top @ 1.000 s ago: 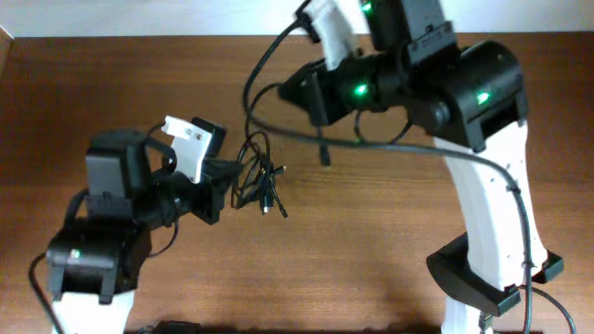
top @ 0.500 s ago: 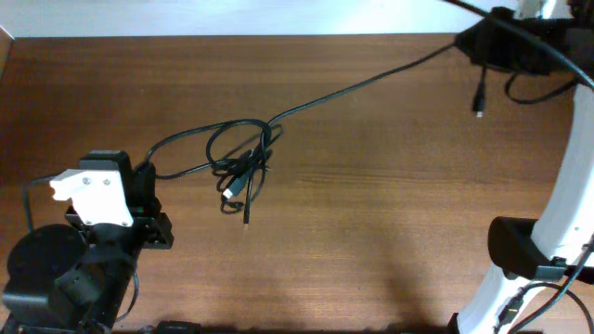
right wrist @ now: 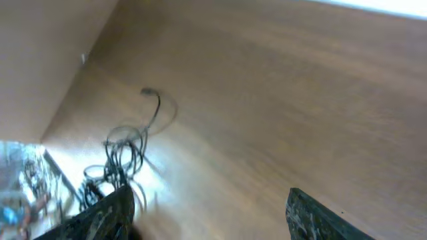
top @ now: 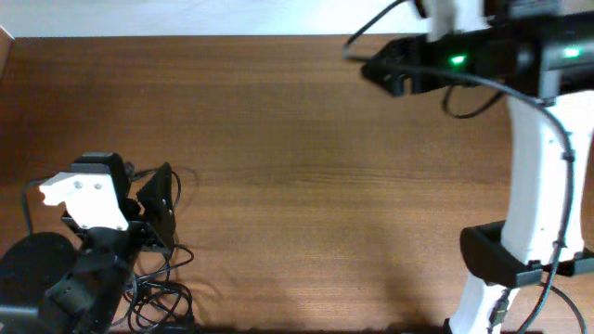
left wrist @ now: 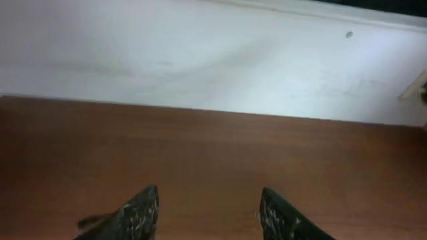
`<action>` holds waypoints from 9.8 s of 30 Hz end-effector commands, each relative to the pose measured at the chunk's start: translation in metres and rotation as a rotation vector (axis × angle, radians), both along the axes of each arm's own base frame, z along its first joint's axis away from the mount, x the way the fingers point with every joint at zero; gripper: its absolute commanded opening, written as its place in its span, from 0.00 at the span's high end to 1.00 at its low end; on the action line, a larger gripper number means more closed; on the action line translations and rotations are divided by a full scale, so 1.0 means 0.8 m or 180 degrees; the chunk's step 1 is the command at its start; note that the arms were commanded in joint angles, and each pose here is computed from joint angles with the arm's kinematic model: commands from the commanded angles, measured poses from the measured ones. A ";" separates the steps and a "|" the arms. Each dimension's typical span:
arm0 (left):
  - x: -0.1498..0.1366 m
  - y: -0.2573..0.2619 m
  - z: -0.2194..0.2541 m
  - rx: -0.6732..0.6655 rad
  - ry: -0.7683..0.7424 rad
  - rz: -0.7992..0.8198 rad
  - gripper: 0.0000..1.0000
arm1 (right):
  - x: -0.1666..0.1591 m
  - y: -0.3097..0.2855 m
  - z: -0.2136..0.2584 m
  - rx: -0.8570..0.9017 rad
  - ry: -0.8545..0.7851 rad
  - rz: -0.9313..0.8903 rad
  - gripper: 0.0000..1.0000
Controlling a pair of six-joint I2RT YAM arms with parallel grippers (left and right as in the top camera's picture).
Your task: Untangle cables
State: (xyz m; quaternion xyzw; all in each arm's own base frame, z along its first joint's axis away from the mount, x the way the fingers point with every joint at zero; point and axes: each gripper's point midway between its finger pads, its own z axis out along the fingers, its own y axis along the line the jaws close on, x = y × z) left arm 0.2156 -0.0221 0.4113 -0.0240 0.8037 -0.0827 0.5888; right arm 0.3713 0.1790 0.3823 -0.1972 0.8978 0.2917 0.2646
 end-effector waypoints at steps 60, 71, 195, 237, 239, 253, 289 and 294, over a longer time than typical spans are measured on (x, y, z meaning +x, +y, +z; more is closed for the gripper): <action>0.099 -0.103 -0.253 -0.1951 0.1003 -0.0791 1.00 | -0.092 0.114 -0.134 -0.0062 0.1029 0.1458 0.28; 0.100 -0.174 -0.097 -0.2313 0.1017 -0.3754 1.00 | -0.084 0.116 -0.133 -0.0120 0.0483 0.1924 0.26; 0.083 -0.243 -0.264 -0.1286 0.2182 -0.2467 0.21 | 0.125 -0.371 -0.063 0.0447 0.0107 -0.2046 0.45; 0.079 -0.240 -0.269 -0.1351 0.2317 -0.2369 0.11 | 0.002 -0.634 -0.163 0.1025 0.1093 -0.4578 0.96; 0.079 -0.240 -0.269 -0.1351 0.2317 -0.2370 0.12 | -0.038 -0.682 -0.161 0.0883 0.0898 -0.4707 0.96; 0.080 -0.240 -0.269 -0.1348 0.2310 -0.2368 0.11 | -0.026 -0.635 -0.098 0.1321 0.0135 -0.3473 0.35; 0.077 -0.117 -0.143 -0.1242 0.1003 -0.1434 0.05 | -0.098 -0.049 -0.265 0.0381 0.0593 -0.0818 0.01; 0.076 -0.117 -0.143 -0.1244 0.1014 -0.1431 0.04 | -0.044 0.027 -0.279 0.0555 0.0531 -0.1419 0.01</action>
